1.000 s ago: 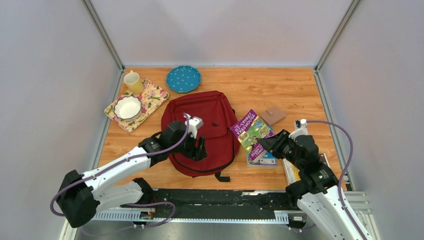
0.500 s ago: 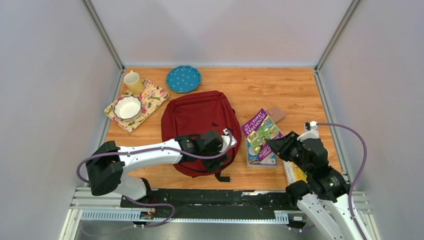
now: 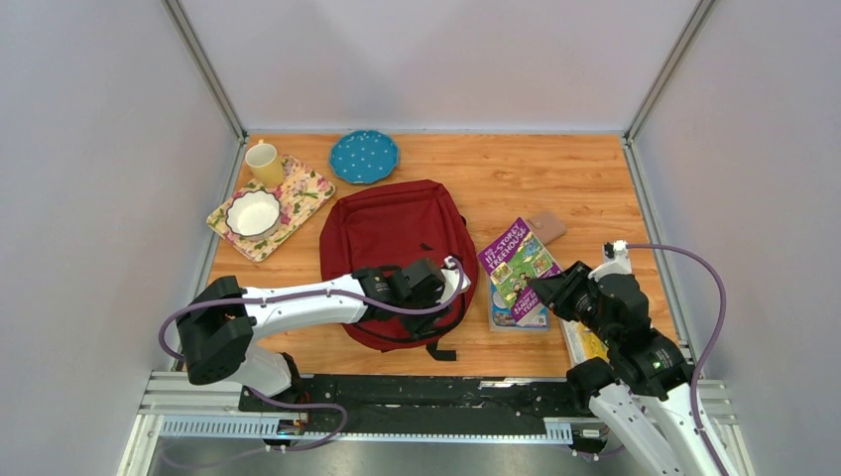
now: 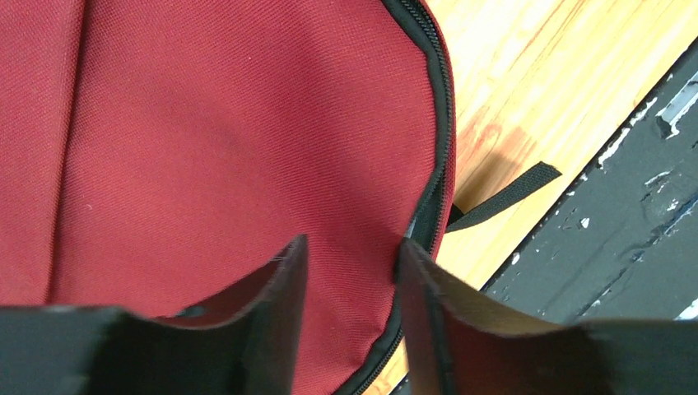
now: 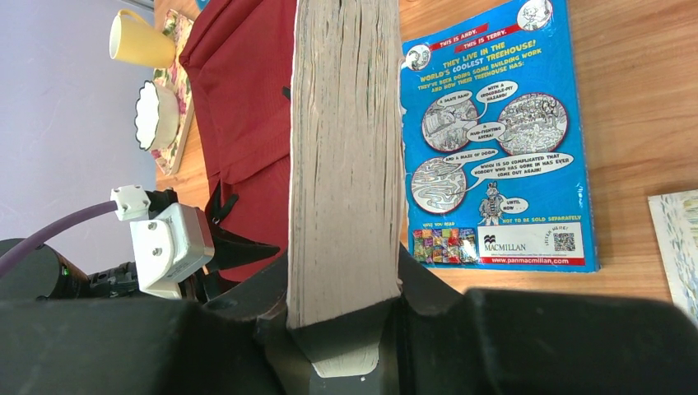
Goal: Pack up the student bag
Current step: Place the book in the student bag.
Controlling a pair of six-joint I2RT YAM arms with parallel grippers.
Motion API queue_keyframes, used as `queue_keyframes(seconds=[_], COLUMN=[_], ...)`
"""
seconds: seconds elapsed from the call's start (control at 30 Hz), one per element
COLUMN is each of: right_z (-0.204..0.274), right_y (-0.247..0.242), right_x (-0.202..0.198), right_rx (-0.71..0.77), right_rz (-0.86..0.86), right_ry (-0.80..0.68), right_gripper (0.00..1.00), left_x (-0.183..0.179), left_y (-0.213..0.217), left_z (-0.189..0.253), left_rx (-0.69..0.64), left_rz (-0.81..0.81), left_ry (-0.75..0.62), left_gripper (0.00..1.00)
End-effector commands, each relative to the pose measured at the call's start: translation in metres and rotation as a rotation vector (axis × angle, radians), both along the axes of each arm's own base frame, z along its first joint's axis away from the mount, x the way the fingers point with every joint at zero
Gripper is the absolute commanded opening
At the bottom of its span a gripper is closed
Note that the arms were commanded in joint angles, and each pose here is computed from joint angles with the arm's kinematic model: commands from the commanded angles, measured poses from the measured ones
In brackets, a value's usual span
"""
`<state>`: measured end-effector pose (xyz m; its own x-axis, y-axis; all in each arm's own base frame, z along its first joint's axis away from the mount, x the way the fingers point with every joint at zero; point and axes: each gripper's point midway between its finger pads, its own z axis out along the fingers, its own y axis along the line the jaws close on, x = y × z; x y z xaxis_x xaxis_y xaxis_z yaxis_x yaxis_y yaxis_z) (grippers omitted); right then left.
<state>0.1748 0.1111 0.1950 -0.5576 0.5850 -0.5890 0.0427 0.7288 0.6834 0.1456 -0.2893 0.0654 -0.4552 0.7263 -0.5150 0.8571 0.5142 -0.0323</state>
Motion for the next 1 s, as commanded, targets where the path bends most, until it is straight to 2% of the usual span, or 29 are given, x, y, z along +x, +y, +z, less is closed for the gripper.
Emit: queue_keyframes(seconds=[0.0, 0.03, 0.1, 0.17, 0.27, 0.5, 0.73, 0.97], right_z=[0.042, 0.041, 0.04, 0.04, 0.038, 0.037, 0.044, 0.065], right_y=[0.006, 0.006, 0.006, 0.006, 0.007, 0.001, -0.009, -0.007], right_x=[0.01, 0.01, 0.01, 0.01, 0.009, 0.007, 0.001, -0.015], right_rx=[0.066, 0.065, 0.064, 0.067, 0.07, 0.044, 0.032, 0.081], right_rz=[0.008, 0.006, 0.008, 0.007, 0.008, -0.011, -0.047, -0.014], right_ry=[-0.142, -0.139, -0.136, -0.135, -0.13, -0.108, -0.097, -0.116], right_gripper=[0.0, 0.0, 0.0, 0.0, 0.0, 0.0, 0.0, 0.0], left_x=[0.003, 0.003, 0.003, 0.003, 0.003, 0.015, 0.056, 0.101], left_y=[-0.007, -0.007, -0.007, -0.007, -0.007, -0.018, -0.048, -0.04], left_z=[0.006, 0.006, 0.006, 0.004, 0.004, 0.032, 0.112, 0.16], left_rx=[-0.021, -0.021, -0.023, -0.019, -0.018, -0.089, -0.231, -0.239], left_rz=[-0.004, -0.003, 0.003, 0.01, 0.016, 0.056, 0.113, 0.265], left_ry=[-0.012, -0.011, -0.012, -0.009, -0.001, -0.063, -0.188, -0.323], left_gripper=[0.45, 0.42, 0.24, 0.12, 0.0, 0.0, 0.0, 0.0])
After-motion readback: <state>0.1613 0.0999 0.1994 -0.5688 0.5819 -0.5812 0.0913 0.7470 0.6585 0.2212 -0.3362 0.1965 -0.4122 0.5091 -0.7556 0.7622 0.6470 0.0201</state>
